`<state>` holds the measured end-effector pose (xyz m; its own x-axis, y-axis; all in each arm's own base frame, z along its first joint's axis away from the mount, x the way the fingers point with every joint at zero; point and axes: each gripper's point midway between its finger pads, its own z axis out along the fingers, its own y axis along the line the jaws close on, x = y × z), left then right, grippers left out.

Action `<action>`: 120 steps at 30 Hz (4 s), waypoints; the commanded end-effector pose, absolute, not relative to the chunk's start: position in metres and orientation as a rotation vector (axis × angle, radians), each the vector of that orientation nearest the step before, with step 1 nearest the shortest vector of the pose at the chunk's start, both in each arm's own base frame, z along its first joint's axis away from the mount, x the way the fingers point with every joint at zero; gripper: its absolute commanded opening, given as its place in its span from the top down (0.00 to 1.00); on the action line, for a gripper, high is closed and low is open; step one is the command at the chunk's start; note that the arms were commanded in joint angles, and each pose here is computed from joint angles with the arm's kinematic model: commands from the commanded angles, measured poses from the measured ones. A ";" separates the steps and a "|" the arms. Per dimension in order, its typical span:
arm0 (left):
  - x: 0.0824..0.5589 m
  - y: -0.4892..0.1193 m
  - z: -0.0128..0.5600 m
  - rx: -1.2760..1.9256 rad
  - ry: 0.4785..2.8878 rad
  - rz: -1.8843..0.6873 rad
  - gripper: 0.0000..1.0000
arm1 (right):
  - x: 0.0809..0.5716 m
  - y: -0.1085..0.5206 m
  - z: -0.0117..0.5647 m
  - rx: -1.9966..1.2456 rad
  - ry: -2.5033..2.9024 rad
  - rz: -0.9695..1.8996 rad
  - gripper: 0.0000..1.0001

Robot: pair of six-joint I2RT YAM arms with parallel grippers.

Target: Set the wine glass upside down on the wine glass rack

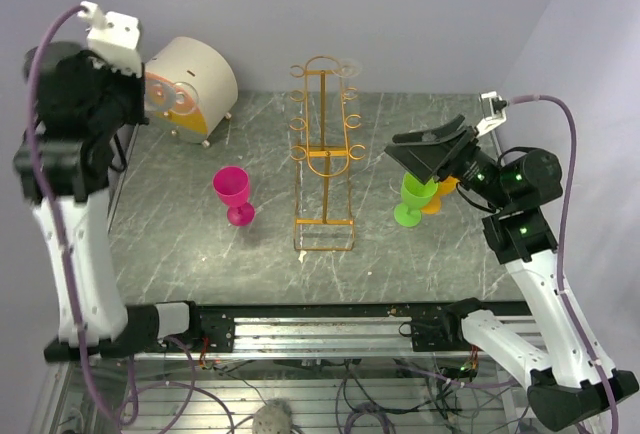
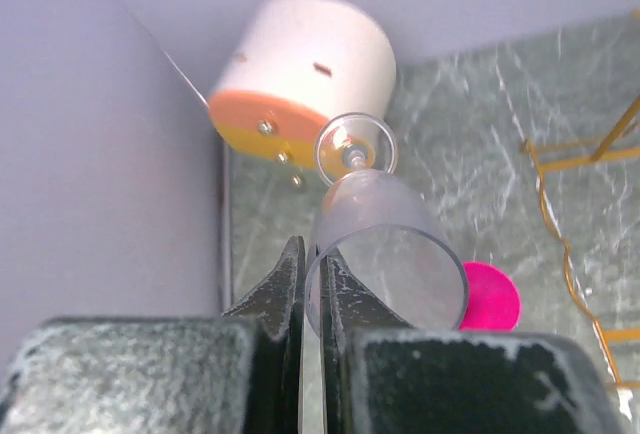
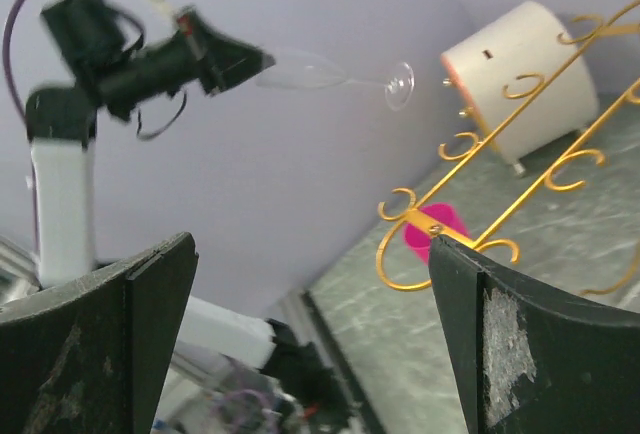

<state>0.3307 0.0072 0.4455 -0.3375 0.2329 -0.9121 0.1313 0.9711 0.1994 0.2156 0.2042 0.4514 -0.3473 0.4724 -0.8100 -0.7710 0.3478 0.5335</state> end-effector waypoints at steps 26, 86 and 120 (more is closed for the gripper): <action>0.241 -0.021 0.565 0.259 1.354 -0.012 0.93 | 0.265 0.469 0.516 0.712 1.708 2.238 0.14; 0.219 -0.048 0.505 0.305 1.214 -0.192 0.89 | 0.329 0.542 0.490 0.864 1.606 2.176 1.00; 0.165 0.052 0.589 -0.138 1.150 0.301 0.16 | 0.339 0.501 0.531 0.603 1.433 2.029 1.00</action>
